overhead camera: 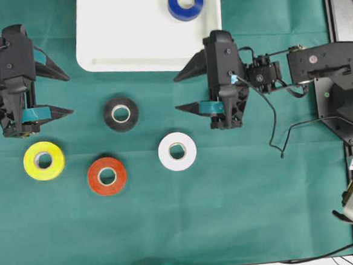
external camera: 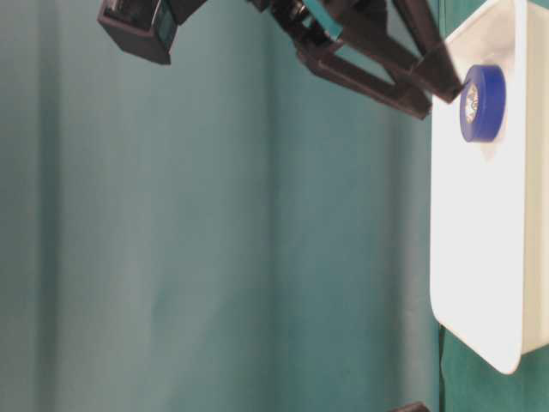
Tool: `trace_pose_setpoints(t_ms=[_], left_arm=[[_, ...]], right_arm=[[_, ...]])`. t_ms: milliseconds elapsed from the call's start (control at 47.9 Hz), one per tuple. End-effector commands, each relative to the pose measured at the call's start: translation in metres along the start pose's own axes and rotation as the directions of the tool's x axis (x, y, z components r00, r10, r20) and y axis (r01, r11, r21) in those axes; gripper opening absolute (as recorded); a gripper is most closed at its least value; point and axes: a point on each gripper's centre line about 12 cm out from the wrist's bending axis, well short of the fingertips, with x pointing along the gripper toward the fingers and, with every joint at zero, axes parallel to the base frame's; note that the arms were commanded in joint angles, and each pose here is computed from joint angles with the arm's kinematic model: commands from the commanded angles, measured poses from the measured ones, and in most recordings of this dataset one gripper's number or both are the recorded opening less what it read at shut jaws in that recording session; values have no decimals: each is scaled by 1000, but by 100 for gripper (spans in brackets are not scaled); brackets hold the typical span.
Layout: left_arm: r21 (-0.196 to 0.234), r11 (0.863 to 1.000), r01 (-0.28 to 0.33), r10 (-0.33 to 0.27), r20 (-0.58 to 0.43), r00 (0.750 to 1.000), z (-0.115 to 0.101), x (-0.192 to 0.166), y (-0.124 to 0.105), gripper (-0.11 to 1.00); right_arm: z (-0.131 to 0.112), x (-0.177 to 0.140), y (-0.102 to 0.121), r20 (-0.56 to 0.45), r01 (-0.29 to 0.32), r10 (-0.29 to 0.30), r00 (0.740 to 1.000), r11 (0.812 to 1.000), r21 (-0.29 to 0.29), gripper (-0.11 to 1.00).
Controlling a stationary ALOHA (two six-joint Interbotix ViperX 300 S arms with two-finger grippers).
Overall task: Put the tape alternately from left to right into the white case.
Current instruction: 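Withdraw the right gripper from the tray to the teal roll, then move the left gripper over the red roll and grasp its hole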
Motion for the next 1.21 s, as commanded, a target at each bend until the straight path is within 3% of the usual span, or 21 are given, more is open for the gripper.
trace_pose_setpoints(t_ms=[0, 584, 855, 1189], left_arm=[[1, 1000, 3, -3, 29, 1000, 10, -2, -1, 40], [-2, 1000, 19, -19, 28, 999, 11, -1, -7, 40], [-84, 994, 71, -71, -1, 997, 4, 3, -27, 40], [-137, 981, 140, -144, -17, 989, 2, 6, -55, 40]], right_arm=[[15, -14, 9, 68, -30, 31, 997, 1000, -8, 73], [9, -13, 13, 52, -41, 42, 998, 999, -18, 73], [6, -10, 14, 41, -40, 41, 998, 999, -18, 73], [6, -10, 13, 35, -38, 39, 999, 999, -20, 73]])
